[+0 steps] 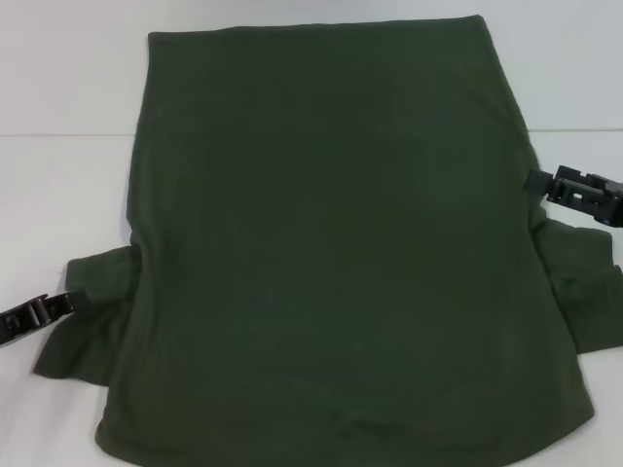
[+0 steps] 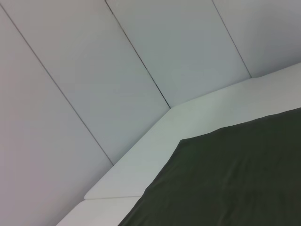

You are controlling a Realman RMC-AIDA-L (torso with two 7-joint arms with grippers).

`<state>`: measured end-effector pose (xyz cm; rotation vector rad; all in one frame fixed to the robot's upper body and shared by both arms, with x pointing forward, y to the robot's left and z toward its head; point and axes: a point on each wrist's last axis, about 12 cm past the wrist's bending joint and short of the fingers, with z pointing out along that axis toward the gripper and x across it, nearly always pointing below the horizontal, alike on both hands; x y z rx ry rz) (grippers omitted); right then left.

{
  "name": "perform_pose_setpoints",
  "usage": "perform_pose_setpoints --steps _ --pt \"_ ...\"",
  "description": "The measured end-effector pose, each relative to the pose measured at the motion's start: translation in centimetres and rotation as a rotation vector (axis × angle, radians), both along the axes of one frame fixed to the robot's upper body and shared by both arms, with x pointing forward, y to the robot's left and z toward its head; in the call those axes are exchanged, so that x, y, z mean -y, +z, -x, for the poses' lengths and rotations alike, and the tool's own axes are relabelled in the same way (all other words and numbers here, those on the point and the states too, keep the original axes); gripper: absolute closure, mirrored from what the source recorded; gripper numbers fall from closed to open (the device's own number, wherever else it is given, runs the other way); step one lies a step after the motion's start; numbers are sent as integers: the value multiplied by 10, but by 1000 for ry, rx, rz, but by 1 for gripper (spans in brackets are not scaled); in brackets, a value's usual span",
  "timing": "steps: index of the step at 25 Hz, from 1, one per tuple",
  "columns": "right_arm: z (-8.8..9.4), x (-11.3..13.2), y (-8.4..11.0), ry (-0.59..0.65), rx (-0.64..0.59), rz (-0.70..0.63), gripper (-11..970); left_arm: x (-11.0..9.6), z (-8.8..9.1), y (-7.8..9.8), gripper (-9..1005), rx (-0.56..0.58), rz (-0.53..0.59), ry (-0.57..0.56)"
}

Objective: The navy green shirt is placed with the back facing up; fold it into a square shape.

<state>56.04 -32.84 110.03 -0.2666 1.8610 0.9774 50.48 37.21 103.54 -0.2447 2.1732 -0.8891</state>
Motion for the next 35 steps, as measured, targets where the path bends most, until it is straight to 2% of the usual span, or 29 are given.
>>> perform_pose_setpoints --steps 4,8,16,23,35 --pt "0 0 0 0 -1 -1 32 0 0 0 967 -12 10 3" --pt "1 1 -1 -2 -3 0 32 -7 -2 6 971 -58 -2 14" --pt "2 7 -2 -21 -9 8 32 -36 -17 31 962 -170 -85 77" --pt "1 7 -3 -26 -13 17 32 -45 -32 42 953 -257 -149 84" --pt "1 8 -3 -31 -14 17 31 -53 -35 52 936 -299 -163 129"
